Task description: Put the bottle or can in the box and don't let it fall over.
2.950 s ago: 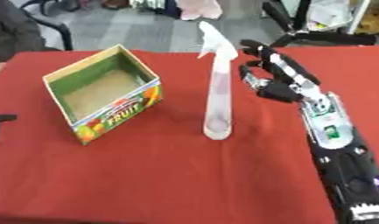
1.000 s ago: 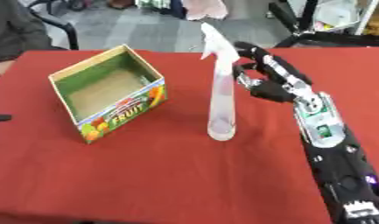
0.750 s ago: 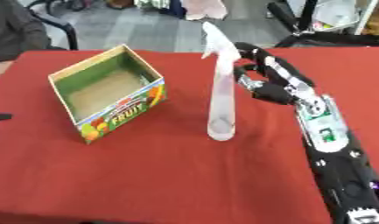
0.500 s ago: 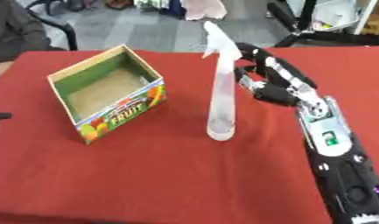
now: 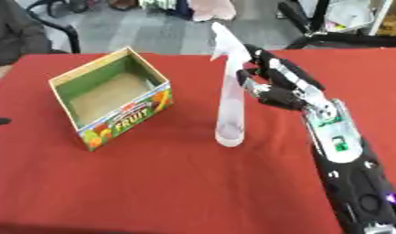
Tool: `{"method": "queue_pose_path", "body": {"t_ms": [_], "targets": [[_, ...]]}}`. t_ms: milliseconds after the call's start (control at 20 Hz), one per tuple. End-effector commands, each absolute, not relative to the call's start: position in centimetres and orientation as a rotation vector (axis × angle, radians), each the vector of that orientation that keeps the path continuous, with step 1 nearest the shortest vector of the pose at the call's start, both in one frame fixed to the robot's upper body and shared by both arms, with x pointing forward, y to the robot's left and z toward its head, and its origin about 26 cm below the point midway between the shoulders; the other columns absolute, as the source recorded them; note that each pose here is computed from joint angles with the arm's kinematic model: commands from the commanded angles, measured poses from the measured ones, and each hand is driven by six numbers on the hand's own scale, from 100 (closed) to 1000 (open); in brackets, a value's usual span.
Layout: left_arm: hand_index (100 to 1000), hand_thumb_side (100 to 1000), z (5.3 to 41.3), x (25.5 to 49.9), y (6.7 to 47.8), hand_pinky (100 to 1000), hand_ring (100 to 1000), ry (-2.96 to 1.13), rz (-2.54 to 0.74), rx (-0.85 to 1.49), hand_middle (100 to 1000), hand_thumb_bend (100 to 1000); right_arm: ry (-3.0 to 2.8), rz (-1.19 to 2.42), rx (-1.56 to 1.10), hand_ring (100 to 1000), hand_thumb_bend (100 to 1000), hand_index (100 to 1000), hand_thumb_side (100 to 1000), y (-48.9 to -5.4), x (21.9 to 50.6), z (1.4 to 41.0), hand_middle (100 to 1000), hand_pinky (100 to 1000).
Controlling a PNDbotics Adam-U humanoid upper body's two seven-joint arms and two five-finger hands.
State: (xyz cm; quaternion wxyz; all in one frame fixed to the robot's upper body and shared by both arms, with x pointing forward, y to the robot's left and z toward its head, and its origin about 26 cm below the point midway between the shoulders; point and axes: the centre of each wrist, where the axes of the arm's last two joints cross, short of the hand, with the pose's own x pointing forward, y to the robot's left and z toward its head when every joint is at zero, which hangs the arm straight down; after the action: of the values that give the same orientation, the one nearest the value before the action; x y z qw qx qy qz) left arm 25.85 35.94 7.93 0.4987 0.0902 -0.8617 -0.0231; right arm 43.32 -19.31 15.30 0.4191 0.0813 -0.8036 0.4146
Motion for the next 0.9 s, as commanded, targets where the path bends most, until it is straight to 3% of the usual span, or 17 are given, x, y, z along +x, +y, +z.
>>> {"method": "queue_pose_path", "body": {"t_ms": [50, 900], "targets": [[970, 865, 8.7, 25.7, 36.5, 679, 100, -2.103, -0.051, 0.251, 1000, 120, -2.057, 1.047, 0.213, 1000, 100, 1000, 526, -18.7, 43.4, 16.9, 1000, 884], [970, 875, 8.3, 25.9, 36.5, 677, 100, -2.084, -0.042, 0.253, 1000, 122, -2.078, 1.032, 0.232, 1000, 100, 1000, 526, -18.1, 44.3, 18.8, 1000, 878]]}}
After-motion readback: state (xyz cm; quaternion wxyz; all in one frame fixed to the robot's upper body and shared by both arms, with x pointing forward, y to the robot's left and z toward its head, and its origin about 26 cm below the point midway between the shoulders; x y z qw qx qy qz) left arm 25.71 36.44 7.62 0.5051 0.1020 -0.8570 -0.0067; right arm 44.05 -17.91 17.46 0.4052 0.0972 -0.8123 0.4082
